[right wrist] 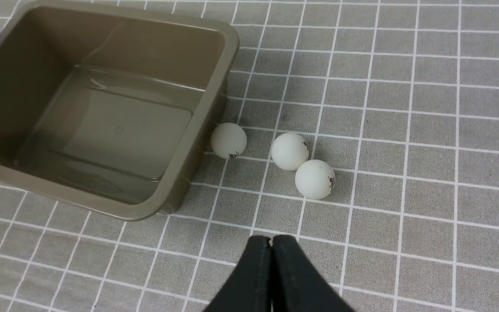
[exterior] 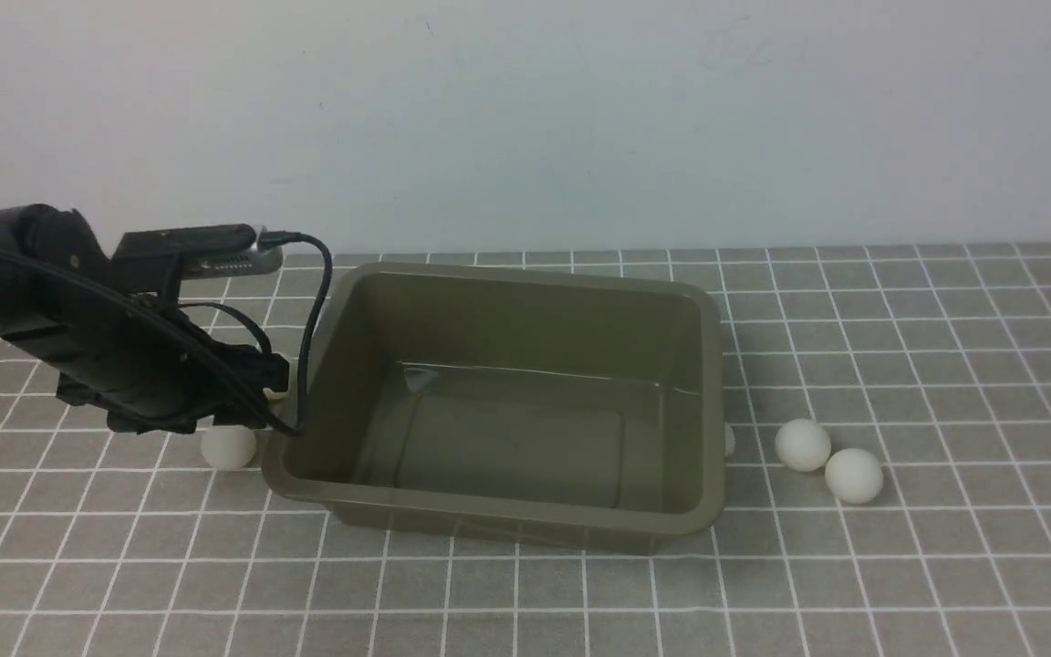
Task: Put the table tennis balls into the box on the grey coffee tablecloth.
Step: 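Reach for and grasp a ping pong ball on the table beside the basket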
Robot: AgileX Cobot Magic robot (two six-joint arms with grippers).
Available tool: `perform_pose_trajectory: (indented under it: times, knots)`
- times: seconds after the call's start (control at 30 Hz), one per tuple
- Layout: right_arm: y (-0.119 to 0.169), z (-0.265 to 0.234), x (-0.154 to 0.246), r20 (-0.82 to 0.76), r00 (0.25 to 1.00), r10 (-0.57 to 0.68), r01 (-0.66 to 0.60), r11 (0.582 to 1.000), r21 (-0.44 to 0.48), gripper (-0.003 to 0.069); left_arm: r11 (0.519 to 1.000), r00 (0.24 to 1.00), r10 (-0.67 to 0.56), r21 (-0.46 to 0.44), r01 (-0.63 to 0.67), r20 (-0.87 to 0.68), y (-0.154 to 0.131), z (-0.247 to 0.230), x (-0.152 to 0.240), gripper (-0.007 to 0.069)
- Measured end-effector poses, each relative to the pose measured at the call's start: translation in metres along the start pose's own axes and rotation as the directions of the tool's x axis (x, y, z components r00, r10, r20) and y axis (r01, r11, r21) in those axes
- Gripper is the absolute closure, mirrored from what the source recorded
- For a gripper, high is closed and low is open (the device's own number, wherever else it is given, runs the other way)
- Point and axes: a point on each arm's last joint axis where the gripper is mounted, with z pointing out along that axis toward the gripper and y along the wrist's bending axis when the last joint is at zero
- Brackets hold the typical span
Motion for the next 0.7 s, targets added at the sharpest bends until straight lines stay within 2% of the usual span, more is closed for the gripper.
perform_pose_trajectory:
  times: [0.13, 0.4, 0.53, 0.57, 0.7]
  knots:
    - [0.000, 0.000, 0.000, 0.001, 1.000, -0.001, 0.001, 1.000, 0.000, 0.0673, 1.000, 1.000, 0.008, -0.015, -0.008, -0.006, 0.003, 0.016, -0.001, 0.0090]
    - [-0.007, 0.022, -0.004, -0.077, 0.996, 0.039, -0.037, 0.999, 0.028, 0.0673, 0.999, 1.000, -0.029, -0.035, 0.029, 0.002, 0.007, 0.040, -0.002, 0.0085]
    - [-0.014, 0.042, -0.006, -0.154, 0.987, 0.050, -0.041, 0.997, 0.061, 0.0673, 0.999, 0.999, -0.036, -0.035, 0.036, 0.003, 0.007, 0.041, -0.002, 0.0179]
    - [-0.016, 0.050, -0.006, -0.183, 0.981, 0.062, -0.050, 0.996, 0.071, 0.0673, 0.999, 0.999, -0.036, -0.035, 0.036, -0.014, 0.007, 0.041, -0.001, 0.0281]
    - [-0.023, 0.071, -0.008, -0.252, 0.963, 0.095, -0.072, 0.993, 0.099, 0.0669, 0.999, 0.996, -0.014, -0.046, 0.010, -0.085, 0.007, 0.034, 0.005, 0.0290]
